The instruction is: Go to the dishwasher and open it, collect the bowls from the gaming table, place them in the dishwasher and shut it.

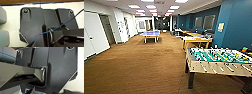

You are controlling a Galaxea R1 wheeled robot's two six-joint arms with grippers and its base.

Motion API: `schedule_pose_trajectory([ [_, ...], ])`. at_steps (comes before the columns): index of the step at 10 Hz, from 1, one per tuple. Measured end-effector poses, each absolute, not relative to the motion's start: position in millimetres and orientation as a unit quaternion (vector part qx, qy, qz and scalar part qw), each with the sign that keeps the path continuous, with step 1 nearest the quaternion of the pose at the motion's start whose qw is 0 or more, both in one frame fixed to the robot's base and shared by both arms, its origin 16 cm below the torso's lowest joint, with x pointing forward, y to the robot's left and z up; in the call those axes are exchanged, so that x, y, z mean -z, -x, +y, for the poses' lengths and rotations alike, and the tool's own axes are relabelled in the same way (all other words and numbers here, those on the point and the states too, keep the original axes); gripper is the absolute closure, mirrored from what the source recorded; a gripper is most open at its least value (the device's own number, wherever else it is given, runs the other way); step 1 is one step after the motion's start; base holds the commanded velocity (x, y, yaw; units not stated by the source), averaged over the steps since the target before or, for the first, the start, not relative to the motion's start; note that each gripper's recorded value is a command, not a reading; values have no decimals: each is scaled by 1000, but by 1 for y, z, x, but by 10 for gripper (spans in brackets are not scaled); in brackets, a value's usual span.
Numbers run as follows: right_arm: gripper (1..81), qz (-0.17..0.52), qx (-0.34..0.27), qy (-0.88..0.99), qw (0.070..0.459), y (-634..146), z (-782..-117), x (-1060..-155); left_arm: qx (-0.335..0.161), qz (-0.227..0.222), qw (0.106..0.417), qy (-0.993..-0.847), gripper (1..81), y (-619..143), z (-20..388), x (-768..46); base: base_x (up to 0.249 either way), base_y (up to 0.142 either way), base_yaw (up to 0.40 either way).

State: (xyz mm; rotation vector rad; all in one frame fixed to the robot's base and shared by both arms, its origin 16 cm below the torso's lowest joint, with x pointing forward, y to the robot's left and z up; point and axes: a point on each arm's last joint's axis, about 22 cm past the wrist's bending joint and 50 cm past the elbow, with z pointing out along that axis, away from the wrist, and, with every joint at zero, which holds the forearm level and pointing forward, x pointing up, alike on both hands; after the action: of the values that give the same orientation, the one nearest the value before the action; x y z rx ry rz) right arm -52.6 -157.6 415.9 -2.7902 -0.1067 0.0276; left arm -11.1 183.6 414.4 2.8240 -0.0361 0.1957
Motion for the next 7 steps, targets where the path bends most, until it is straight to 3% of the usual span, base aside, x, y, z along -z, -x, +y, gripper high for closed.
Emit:
schedule_pose_trajectory([
  [7,10,-38,-8,984,173,49,-158,-416,-69,-12,156,-985,10,10,180,-415,0,0,-12],
])
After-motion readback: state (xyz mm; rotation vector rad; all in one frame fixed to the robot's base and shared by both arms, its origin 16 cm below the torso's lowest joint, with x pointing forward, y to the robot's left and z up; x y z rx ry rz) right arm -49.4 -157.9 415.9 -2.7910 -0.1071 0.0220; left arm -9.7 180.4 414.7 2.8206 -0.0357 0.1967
